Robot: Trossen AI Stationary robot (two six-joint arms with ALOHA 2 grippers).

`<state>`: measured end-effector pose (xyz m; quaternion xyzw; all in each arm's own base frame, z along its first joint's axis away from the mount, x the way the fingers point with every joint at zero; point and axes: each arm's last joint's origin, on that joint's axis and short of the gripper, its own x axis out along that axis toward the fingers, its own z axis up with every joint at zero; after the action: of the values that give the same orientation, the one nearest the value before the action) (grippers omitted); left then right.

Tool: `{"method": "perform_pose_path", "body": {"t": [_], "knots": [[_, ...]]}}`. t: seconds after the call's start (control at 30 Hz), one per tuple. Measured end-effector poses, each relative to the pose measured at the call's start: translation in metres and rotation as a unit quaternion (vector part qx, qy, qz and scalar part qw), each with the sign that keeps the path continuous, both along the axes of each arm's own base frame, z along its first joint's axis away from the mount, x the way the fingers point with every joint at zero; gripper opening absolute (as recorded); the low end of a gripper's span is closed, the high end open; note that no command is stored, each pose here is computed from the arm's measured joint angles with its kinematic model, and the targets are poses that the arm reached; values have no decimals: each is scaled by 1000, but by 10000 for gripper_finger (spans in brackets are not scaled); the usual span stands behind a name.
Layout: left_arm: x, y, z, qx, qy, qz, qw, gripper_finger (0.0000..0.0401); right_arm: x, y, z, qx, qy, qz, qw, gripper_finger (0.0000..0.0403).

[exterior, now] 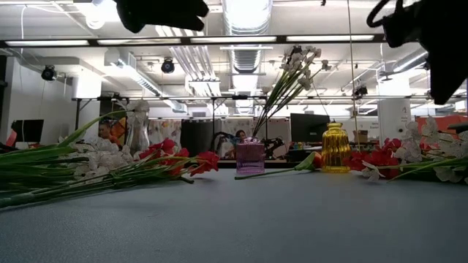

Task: Sort flowers into vase by color
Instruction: Put the red flowers into the yellow vase

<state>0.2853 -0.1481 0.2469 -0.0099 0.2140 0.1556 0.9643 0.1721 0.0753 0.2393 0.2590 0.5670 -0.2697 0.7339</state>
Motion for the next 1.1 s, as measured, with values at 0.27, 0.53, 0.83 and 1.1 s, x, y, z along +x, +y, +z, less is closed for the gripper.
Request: {"method": "perform_pose_path", "body": {"t": [0.27, 0.53, 0.83, 1.1], "knots": [[5, 3, -5, -27, 12, -12, 999, 148, -5, -2, -12, -7, 19, -12, 1000, 211], [-12, 7, -20, -194, 115, 33, 974, 148, -4, -2, -12, -9, 18, -7, 1000, 211], [-27, 9, -32, -289, 196, 103, 931, 148, -4, -3, -12, -22, 12, 0, 1000, 211], [-18, -14, -49, -378, 208, 141, 891, 148, -4, -3, -12, -21, 12, 1, 1000, 211]]}}
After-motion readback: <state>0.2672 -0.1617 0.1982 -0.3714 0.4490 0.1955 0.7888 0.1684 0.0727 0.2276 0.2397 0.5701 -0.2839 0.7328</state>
